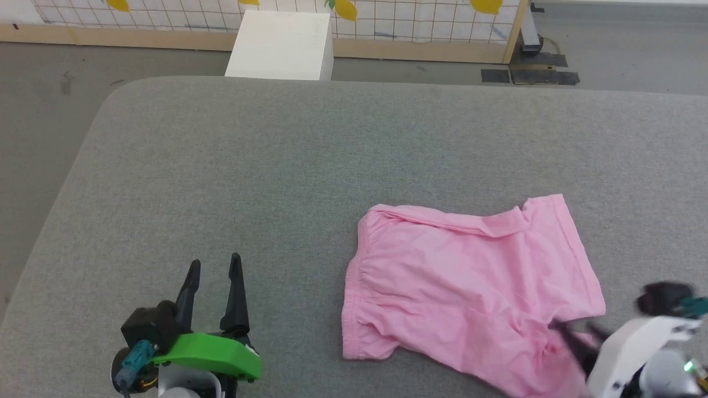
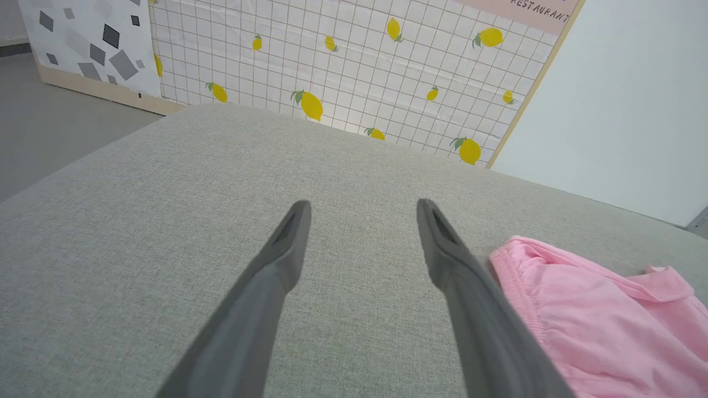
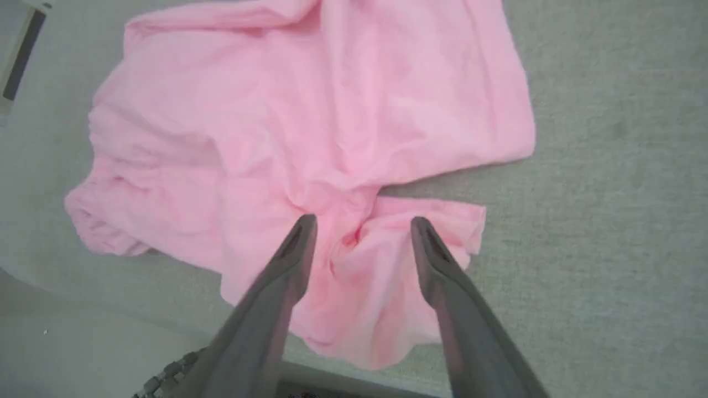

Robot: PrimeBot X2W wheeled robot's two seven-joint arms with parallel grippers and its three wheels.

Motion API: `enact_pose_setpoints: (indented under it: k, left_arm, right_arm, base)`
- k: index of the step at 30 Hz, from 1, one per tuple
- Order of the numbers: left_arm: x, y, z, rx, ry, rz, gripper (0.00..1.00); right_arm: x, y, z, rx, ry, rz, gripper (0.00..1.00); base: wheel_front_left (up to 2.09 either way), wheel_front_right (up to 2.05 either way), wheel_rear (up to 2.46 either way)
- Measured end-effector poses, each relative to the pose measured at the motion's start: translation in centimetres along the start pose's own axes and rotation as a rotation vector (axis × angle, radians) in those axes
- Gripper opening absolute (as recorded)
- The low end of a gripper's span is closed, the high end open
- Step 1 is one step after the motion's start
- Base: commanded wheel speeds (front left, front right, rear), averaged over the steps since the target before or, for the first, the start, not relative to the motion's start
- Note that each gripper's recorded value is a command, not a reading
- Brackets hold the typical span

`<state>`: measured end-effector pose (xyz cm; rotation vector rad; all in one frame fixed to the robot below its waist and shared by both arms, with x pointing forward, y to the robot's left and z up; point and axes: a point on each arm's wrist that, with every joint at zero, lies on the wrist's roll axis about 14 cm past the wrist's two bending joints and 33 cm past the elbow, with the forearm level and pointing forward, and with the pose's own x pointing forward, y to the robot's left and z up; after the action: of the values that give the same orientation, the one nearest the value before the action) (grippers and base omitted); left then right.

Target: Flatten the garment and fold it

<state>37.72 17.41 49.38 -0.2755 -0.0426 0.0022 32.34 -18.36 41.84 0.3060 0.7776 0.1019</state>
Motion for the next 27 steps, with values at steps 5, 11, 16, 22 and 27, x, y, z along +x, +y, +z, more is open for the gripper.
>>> enact_pose_setpoints:
  k: [5, 11, 16, 22, 27]
  left_arm:
    - [0.6, -0.7, -0.7, -0.021, 0.033, -0.021, 1.0]
    - [5.2, -5.5, -0.4, -0.01, 0.113, -0.172, 1.0]
    - [9.0, -10.5, -4.3, 0.065, 0.439, -0.305, 1.0]
    - [10.2, -13.3, -8.9, 0.252, 0.753, -0.393, 1.0]
    - [9.4, -12.3, -13.2, 0.4, 0.962, -0.391, 1.0]
  right_arm:
    - [-1.6, -1.5, 8.4, 0.025, -0.368, -0.046, 1.0]
    - [-2.4, -3.4, 11.5, 0.023, -0.521, -0.119, 1.0]
    - [-0.8, -3.2, 10.8, 0.053, -0.496, -0.099, 1.0]
    - [0.4, -4.0, 9.9, 0.082, -0.47, -0.111, 1.0]
    - [1.0, -5.5, 9.0, 0.097, -0.452, -0.156, 1.0]
  base:
    - [0.0, 0.0, 0.0]
    - [0.0, 0.0, 0.0]
    - [0.0, 0.0, 0.0]
    - [0.0, 0.0, 0.0]
    - [0.0, 0.0, 0.0]
